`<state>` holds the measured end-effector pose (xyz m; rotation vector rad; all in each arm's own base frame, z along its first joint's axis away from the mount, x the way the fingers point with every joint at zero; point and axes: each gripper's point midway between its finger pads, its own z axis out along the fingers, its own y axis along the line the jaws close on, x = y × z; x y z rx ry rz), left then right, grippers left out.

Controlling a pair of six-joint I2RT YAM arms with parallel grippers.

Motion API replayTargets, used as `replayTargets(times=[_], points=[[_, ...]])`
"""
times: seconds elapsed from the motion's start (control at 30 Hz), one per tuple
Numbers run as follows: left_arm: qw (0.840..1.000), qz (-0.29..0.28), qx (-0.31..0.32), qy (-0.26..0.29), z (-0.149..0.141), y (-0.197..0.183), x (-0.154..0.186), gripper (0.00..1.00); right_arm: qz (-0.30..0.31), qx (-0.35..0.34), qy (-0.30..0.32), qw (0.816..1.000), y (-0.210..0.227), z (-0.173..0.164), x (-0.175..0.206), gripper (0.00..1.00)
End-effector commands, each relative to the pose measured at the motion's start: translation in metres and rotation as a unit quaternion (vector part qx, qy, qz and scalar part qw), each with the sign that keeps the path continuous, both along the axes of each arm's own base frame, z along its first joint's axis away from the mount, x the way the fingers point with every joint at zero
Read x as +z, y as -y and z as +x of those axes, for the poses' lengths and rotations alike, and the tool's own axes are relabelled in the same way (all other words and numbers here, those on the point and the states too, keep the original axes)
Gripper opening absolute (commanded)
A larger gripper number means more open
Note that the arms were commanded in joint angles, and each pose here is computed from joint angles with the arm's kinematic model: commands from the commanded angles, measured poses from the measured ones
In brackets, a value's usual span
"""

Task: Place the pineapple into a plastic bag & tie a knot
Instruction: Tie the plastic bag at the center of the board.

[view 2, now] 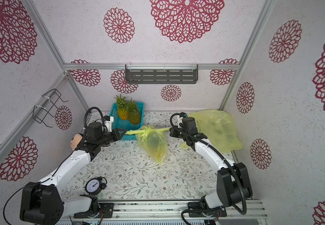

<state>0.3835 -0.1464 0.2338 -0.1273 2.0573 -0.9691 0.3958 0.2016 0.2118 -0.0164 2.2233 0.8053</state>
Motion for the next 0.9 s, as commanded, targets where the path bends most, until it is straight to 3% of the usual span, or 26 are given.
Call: replayTargets(times=[0.0, 0.07, 0.13, 0.27, 0.33, 0.47, 0.63, 0.7, 0.8, 0.87], points=[[0.997, -0.067, -0.003, 0.022, 0.004, 0.005, 0.036, 0.31, 0.026, 0.045, 0.037, 0.998, -0.015, 0.001, 0.025, 0.0], [0.996, -0.082, -0.008, 0.017, 0.002, 0.011, 0.038, 0.53, 0.029, 0.07, 0.044, 0.996, -0.025, -0.004, 0.027, 0.0], [0.997, -0.08, -0.003, 0.014, 0.001, 0.013, 0.036, 0.68, 0.024, 0.08, 0.043, 0.996, -0.031, -0.007, 0.026, 0.0], [0.996, -0.094, -0.005, 0.006, 0.002, 0.021, 0.029, 0.81, 0.02, 0.085, 0.039, 0.995, -0.035, -0.007, 0.022, 0.0], [0.993, -0.114, -0.015, 0.011, 0.005, 0.027, 0.032, 0.82, 0.02, 0.086, 0.039, 0.995, -0.036, -0.006, 0.021, 0.0], [0.992, -0.124, -0.033, 0.004, 0.006, 0.042, 0.029, 0.7, 0.017, 0.076, 0.037, 0.996, -0.033, -0.004, 0.021, 0.0], [0.994, -0.108, -0.012, -0.01, 0.002, 0.038, 0.013, 0.55, 0.016, 0.065, 0.036, 0.997, -0.031, -0.001, 0.019, 0.0], [0.994, -0.105, -0.011, -0.006, -0.001, 0.037, 0.016, 0.39, 0.016, 0.063, 0.034, 0.997, -0.031, 0.0, 0.018, 0.0], [0.995, -0.1, -0.011, 0.01, -0.004, 0.035, 0.028, 0.0, 0.019, 0.055, 0.041, 0.997, -0.029, 0.001, 0.024, 0.0], [0.997, -0.073, -0.001, 0.03, -0.005, 0.027, 0.044, 0.0, 0.017, 0.04, 0.059, 0.997, -0.023, 0.004, 0.041, 0.0]])
